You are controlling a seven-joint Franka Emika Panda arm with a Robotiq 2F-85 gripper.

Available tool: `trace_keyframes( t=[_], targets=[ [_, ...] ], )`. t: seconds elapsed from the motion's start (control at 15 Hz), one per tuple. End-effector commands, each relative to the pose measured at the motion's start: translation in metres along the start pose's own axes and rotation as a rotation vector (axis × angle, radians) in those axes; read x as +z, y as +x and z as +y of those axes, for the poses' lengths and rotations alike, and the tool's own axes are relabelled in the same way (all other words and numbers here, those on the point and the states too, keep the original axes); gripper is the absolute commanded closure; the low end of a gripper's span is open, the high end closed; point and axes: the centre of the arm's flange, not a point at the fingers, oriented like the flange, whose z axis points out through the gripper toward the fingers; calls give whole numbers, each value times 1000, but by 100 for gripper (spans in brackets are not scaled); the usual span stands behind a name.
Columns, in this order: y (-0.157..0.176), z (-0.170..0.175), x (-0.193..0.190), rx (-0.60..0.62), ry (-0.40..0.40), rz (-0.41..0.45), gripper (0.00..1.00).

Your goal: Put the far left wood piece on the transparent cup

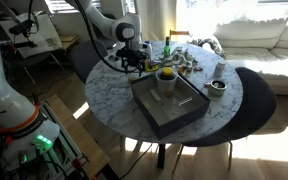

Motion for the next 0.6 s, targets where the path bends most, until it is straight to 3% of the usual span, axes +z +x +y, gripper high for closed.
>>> trace_keyframes(
  t=[0.0, 0.53],
  targets=[
    [27, 6, 14, 19, 37, -25, 0],
    [51, 4, 35, 51, 56, -79, 0]
  ],
)
